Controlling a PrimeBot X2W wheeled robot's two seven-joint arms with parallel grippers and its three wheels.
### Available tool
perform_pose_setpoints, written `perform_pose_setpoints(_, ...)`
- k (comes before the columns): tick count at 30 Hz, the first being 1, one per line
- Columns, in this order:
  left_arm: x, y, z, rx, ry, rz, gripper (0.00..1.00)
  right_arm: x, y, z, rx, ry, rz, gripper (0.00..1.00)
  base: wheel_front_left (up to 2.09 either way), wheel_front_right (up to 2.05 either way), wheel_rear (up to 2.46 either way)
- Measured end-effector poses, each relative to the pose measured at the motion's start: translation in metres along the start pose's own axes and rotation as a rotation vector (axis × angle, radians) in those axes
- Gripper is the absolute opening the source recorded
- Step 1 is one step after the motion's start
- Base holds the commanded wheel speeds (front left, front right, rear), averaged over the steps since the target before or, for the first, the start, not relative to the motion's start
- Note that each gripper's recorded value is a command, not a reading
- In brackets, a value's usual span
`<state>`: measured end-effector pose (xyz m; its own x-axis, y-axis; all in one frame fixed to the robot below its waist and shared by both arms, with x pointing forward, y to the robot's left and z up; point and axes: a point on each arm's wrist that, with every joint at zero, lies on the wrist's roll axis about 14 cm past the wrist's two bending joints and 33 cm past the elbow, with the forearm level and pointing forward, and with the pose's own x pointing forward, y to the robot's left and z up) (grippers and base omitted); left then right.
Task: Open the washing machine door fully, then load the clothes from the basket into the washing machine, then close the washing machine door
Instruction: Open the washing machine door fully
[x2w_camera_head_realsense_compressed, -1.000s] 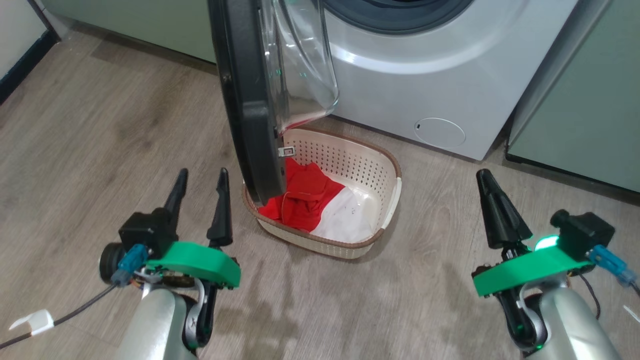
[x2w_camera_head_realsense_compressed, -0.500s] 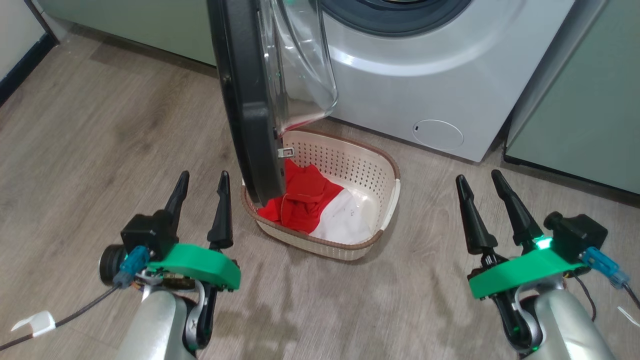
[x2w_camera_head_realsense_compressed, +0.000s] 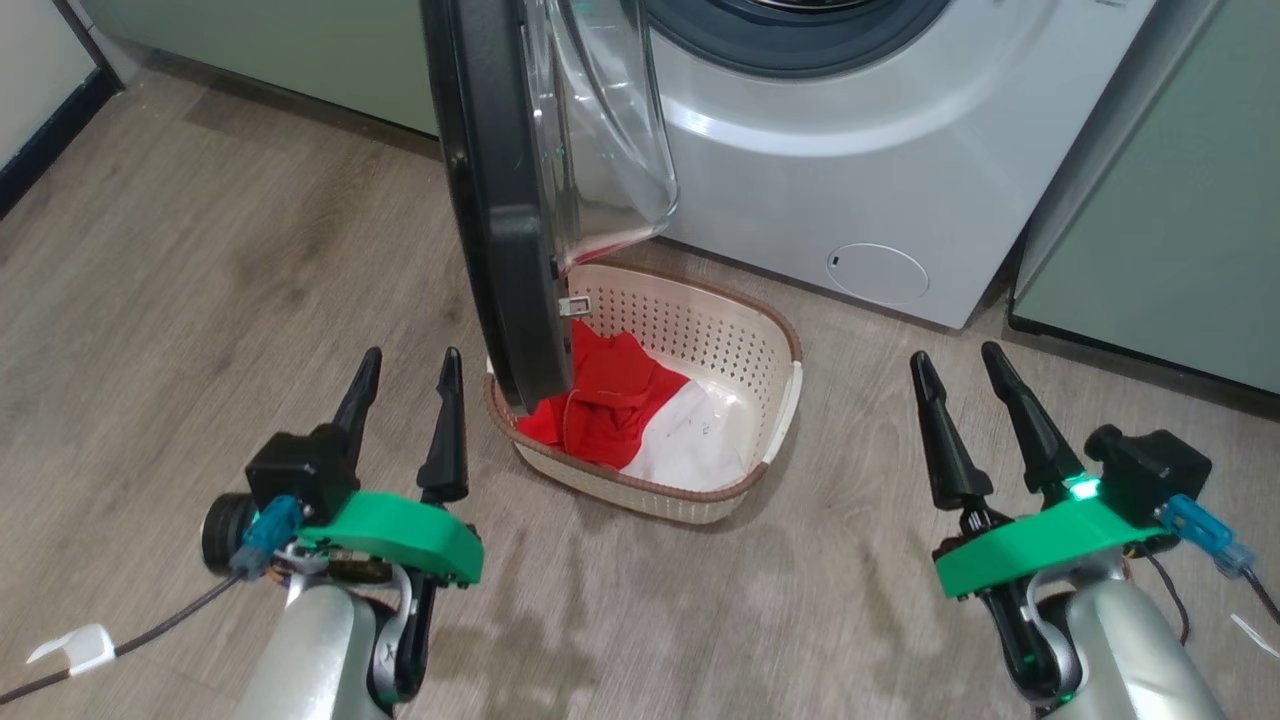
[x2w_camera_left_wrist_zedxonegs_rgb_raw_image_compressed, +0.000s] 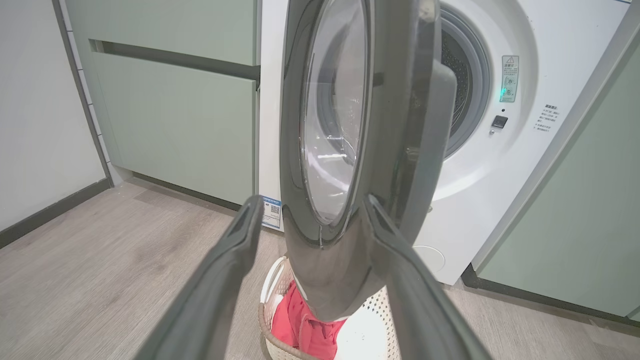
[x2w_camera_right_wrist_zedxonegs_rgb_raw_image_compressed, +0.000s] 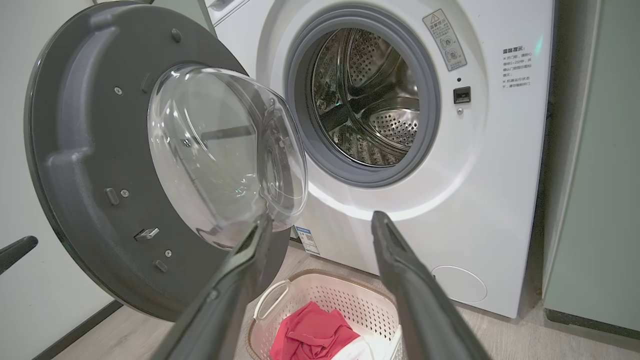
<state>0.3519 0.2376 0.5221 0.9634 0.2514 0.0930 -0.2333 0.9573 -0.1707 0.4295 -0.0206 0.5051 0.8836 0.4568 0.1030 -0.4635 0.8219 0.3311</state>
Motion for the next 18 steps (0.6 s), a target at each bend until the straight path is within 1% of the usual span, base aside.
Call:
perform_pose_setpoints(8,-0.0003,0.0000,0.0006,0.000,-0.002,0.000,1.00,-0.0005,-0.0002,-0.0013,-0.001,0.005,-0.001,1.00,0.00,0.00,0.00)
perform_pose_setpoints(9,-0.0004,0.0001,0.0006,0.000,-0.002,0.001,0.92,-0.0005,-0.0001,-0.0015,-0.002,0.006,-0.001,1.00,0.00,0.00,0.00)
perform_pose_setpoints(10,-0.0004,0.0003,0.0007,-0.008,-0.002,0.002,0.45,-0.0006,-0.0001,-0.0017,-0.004,0.006,0.000,1.00,0.00,0.00,0.00)
perform_pose_setpoints(11,-0.0005,-0.0002,-0.0001,-0.026,0.002,-0.002,0.00,-0.0007,-0.0001,-0.0020,-0.007,0.008,0.000,1.00,0.00,0.00,0.00)
perform_pose_setpoints(18,-0.0004,-0.0013,0.0017,-0.039,-0.004,-0.015,0.00,-0.0012,-0.0008,-0.0038,0.002,0.013,-0.004,1.00,0.00,0.00,0.00)
